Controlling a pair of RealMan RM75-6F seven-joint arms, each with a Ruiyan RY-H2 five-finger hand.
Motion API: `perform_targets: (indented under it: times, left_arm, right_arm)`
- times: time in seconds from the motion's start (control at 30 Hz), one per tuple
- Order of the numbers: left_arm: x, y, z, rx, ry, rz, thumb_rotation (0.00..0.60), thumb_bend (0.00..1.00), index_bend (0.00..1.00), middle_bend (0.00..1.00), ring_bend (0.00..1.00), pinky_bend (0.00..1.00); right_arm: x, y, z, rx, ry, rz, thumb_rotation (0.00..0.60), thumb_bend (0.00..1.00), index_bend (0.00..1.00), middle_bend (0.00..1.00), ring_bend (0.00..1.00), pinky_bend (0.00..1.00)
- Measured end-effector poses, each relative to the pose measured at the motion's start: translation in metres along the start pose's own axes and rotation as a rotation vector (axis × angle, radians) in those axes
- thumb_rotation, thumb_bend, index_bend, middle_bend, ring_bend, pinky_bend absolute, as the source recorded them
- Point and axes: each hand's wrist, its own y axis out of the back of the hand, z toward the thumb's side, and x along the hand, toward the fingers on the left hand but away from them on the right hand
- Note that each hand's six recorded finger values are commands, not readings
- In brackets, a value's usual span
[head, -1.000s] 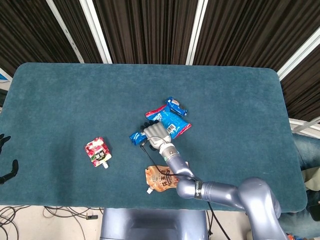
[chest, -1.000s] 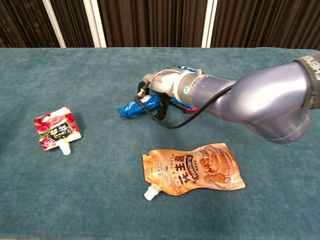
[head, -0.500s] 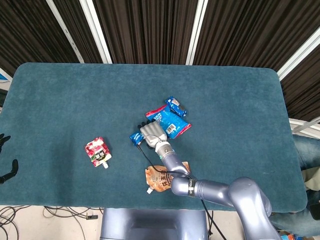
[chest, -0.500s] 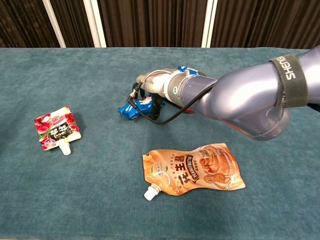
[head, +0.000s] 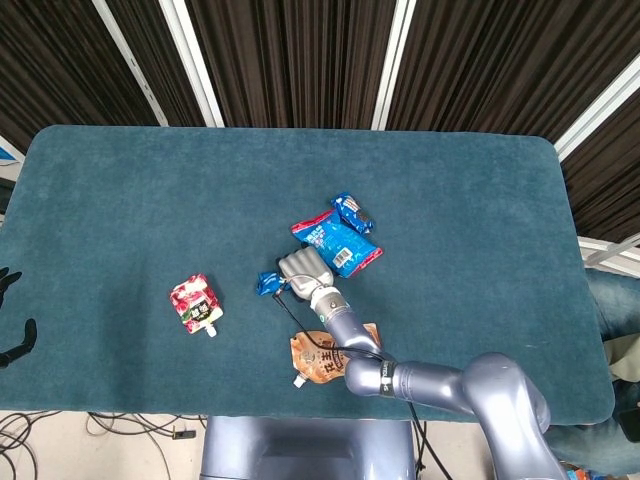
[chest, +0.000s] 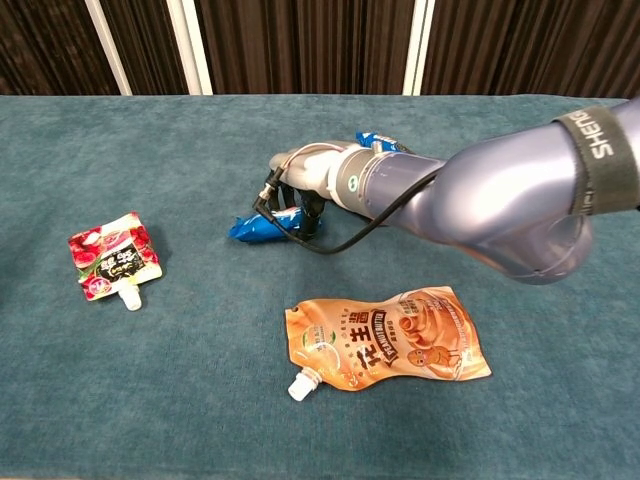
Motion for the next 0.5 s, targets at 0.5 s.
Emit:
perform_targets:
  times: [0.5]
  left_arm:
    - [0.001, 0.000, -0.001, 0.004, 0.007, -0.001, 0.600, 0.51, 0.12, 0.04, 0.12, 0.09]
  right_arm:
    - [0.038, 0.027, -0.014, -0.234, 0.027, -0.015, 0.600, 0.47, 0.40, 0.41, 0.39, 0.20]
